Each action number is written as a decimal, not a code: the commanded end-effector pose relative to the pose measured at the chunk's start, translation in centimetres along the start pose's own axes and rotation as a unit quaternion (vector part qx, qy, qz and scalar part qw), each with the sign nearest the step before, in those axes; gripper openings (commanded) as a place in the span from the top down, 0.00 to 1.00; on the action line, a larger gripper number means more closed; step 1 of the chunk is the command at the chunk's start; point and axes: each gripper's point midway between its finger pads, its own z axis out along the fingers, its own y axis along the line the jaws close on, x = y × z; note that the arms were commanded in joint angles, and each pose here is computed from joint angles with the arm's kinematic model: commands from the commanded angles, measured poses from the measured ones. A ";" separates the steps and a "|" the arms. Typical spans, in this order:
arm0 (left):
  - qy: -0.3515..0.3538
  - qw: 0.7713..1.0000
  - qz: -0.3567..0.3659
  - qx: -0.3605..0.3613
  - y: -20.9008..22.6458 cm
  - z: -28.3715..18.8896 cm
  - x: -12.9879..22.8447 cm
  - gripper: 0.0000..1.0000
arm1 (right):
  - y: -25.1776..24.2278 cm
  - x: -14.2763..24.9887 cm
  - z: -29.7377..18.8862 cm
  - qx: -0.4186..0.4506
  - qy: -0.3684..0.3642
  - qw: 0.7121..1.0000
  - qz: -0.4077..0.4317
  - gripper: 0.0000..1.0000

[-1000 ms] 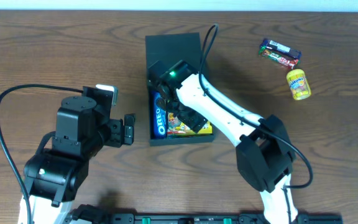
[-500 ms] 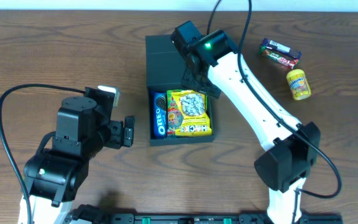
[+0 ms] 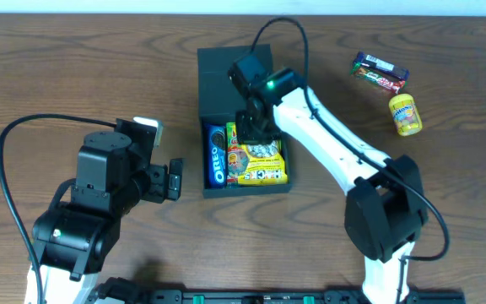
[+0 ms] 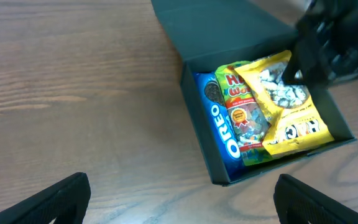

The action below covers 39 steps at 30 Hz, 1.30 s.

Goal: Pack container
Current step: 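Release the Mentos bag and press it down with the right gripper, then reach the right gripper to the yellow Mentos tube and grasp it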

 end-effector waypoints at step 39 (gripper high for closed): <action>-0.002 1.000 0.005 -0.001 0.1 -0.5 -0.3 0.04 | -27.1 -5.5 -12.6 0.151 -0.154 0.953 0.214 0.71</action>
